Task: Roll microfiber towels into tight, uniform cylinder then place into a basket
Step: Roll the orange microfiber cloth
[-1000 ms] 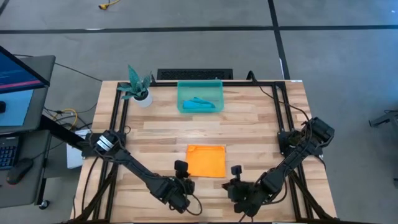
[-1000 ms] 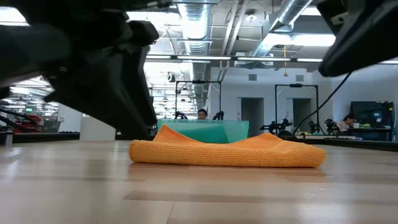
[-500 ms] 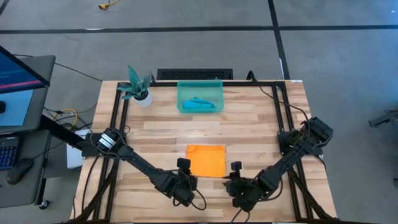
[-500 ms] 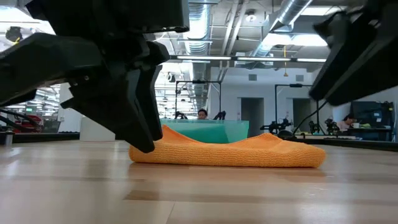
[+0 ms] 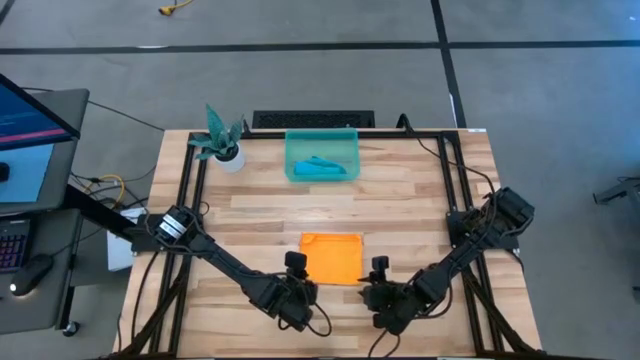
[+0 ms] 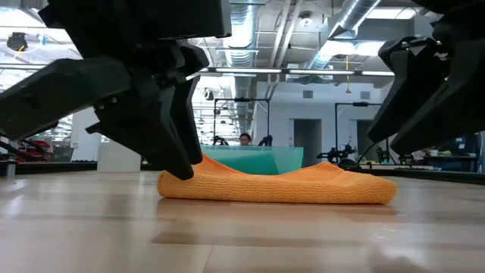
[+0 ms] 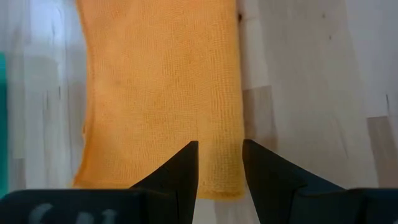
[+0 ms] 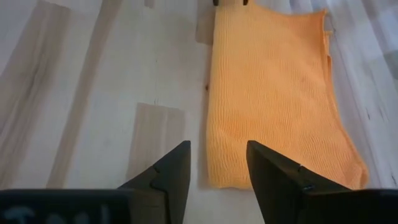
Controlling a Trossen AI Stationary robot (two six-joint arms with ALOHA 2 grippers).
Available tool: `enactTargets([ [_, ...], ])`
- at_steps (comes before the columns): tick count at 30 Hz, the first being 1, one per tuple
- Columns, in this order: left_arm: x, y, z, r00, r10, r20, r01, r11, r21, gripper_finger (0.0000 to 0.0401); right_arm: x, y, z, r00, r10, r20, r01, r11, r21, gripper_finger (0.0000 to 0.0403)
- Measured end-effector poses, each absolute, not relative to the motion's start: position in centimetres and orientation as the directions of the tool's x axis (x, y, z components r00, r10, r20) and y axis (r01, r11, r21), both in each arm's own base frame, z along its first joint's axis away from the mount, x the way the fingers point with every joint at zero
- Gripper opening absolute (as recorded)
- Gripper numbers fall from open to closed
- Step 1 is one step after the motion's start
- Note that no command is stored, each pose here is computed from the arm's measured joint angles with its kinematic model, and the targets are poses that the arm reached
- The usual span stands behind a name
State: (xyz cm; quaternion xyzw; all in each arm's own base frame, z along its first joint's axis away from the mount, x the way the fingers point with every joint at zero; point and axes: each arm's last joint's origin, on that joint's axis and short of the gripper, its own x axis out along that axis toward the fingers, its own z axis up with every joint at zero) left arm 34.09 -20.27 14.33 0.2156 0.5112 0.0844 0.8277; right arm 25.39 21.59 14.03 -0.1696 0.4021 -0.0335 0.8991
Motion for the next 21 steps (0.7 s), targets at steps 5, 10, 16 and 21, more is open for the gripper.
enactTargets([
  [5,34.1,-20.2,14.2,0.466,0.359,-0.809,0.08,0.893,0.443,0.0119,26.0,21.1,13.6,0.67,-0.211,-0.712,-0.054,0.943,-0.329,0.0179],
  [10,33.2,-19.5,12.4,0.45,0.373,-0.812,0.099,0.882,0.46,0.0119,26.6,20.8,11.3,0.62,-0.231,-0.75,-0.07,0.936,-0.346,0.018],
  [16,32.9,-19.1,11.7,0.464,0.388,-0.796,0.079,0.877,0.474,0.0119,27.2,20.2,10.2,0.593,-0.264,-0.76,-0.058,0.928,-0.367,0.0184],
  [21,33.0,-19.2,11.7,0.472,0.377,-0.797,0.076,0.884,0.462,0.0117,27.6,19.6,10.4,0.581,-0.254,-0.774,0.001,0.95,-0.311,0.0167],
])
